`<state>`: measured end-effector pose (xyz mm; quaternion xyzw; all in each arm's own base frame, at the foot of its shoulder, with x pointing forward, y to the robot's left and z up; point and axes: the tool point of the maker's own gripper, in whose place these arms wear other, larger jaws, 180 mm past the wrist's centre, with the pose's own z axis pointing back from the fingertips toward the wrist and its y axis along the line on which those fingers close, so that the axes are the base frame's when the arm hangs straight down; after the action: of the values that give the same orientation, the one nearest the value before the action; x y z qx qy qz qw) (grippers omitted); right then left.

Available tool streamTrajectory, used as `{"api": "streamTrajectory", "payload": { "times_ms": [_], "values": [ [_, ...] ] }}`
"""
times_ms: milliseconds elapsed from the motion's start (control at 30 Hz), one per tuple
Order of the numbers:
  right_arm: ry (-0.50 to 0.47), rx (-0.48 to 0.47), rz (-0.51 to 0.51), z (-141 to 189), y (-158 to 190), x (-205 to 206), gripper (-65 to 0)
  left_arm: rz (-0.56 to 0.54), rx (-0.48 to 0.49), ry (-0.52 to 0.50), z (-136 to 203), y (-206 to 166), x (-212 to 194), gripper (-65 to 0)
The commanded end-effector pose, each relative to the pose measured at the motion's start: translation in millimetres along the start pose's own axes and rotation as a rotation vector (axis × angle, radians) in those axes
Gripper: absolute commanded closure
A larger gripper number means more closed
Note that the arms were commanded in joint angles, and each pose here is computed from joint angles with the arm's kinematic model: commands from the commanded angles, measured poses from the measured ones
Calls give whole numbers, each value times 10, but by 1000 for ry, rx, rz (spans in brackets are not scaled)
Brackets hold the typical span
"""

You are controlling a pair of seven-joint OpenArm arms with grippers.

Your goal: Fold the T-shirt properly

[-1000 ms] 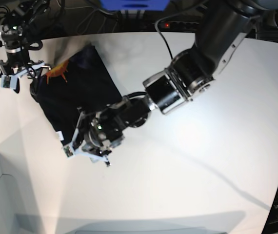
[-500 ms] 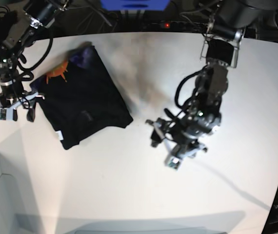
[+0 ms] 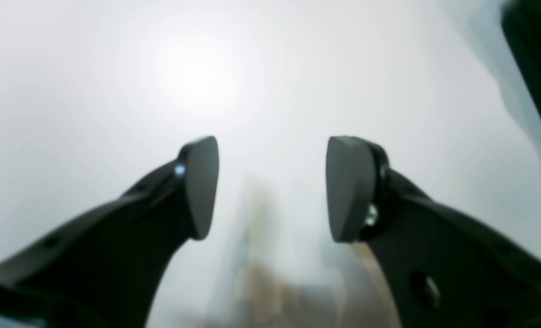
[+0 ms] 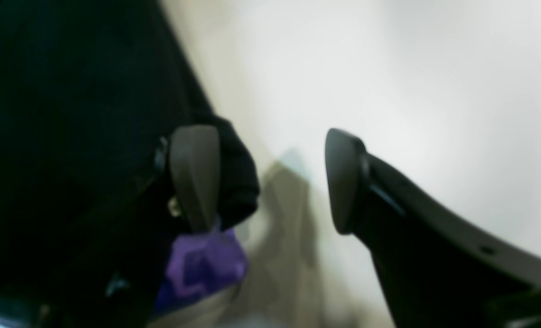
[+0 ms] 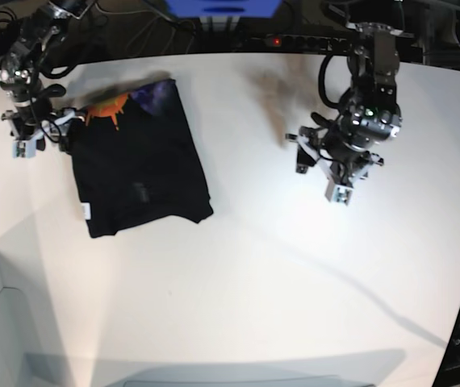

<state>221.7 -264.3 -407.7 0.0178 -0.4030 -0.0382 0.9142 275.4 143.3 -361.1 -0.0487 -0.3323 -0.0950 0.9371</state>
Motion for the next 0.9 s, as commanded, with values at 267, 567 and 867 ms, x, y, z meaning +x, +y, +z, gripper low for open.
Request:
{"api": "streamTrajectory", "payload": {
  "times_ms": [267,567,867],
  "values": [
    [-61,-19,52,307,77,127,-372,27,65,-75,220,225,115,-340],
    [-193,-39,96,634,369,542,-372,77,114,-35,367,405,-165,-340],
    [-77,40,8,379,543,81,-372,250,25,-15,493,399,-445,-340]
  ]
}}
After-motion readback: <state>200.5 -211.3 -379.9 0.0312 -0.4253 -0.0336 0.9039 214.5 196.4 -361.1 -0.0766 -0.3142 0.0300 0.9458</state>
